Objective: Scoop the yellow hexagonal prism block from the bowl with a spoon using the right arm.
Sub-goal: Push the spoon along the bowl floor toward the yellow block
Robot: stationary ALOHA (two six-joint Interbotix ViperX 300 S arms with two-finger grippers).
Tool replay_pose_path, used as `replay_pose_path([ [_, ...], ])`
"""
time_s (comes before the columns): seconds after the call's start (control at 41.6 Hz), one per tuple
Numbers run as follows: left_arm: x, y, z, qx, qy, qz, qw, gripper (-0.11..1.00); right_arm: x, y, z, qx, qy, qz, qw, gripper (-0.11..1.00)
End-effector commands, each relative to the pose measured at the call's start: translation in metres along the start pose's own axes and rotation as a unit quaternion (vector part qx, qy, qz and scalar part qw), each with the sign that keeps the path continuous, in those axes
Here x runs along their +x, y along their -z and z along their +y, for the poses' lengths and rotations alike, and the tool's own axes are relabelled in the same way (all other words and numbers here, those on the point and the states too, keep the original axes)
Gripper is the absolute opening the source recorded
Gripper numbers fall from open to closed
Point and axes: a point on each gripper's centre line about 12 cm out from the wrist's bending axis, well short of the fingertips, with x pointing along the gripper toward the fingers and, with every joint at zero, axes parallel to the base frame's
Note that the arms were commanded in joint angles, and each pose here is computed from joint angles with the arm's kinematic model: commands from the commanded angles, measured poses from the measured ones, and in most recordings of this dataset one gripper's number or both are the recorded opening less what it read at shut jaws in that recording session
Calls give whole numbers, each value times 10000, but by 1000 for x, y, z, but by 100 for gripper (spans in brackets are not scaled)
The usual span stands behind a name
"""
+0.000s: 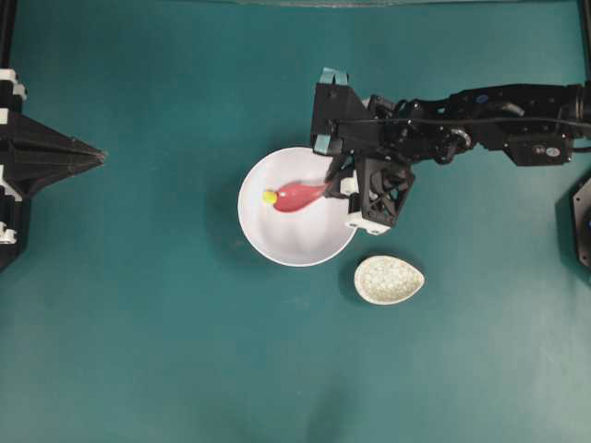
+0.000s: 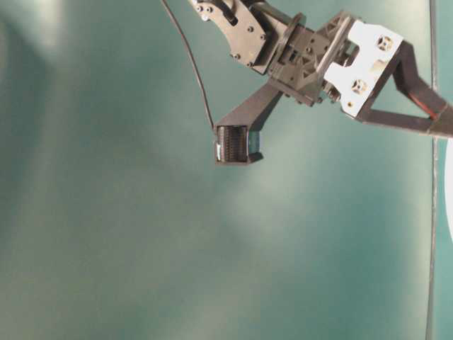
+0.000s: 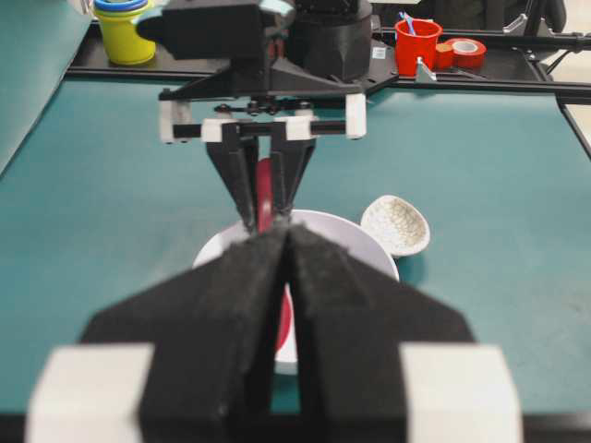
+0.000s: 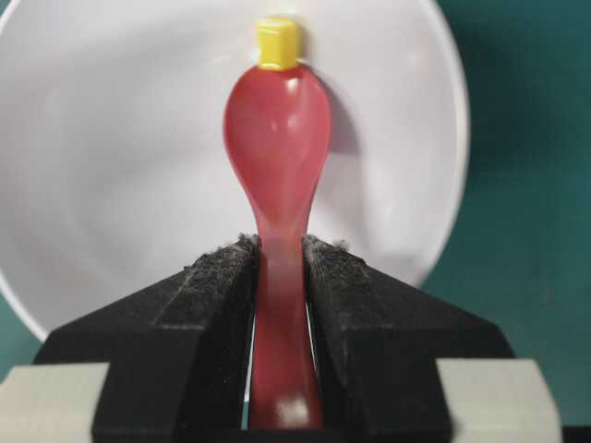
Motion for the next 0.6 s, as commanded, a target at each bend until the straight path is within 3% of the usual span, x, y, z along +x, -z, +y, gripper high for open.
replay_pose_path([
  [0.0, 1, -12, 0, 7, -7, -138, 9999, 0, -9, -14, -2, -25, 52, -301, 9995, 23],
  [0.577, 1, -12, 0, 7, -7, -138, 9999, 0, -11, -11, 9, -81, -88, -153, 9998, 23],
])
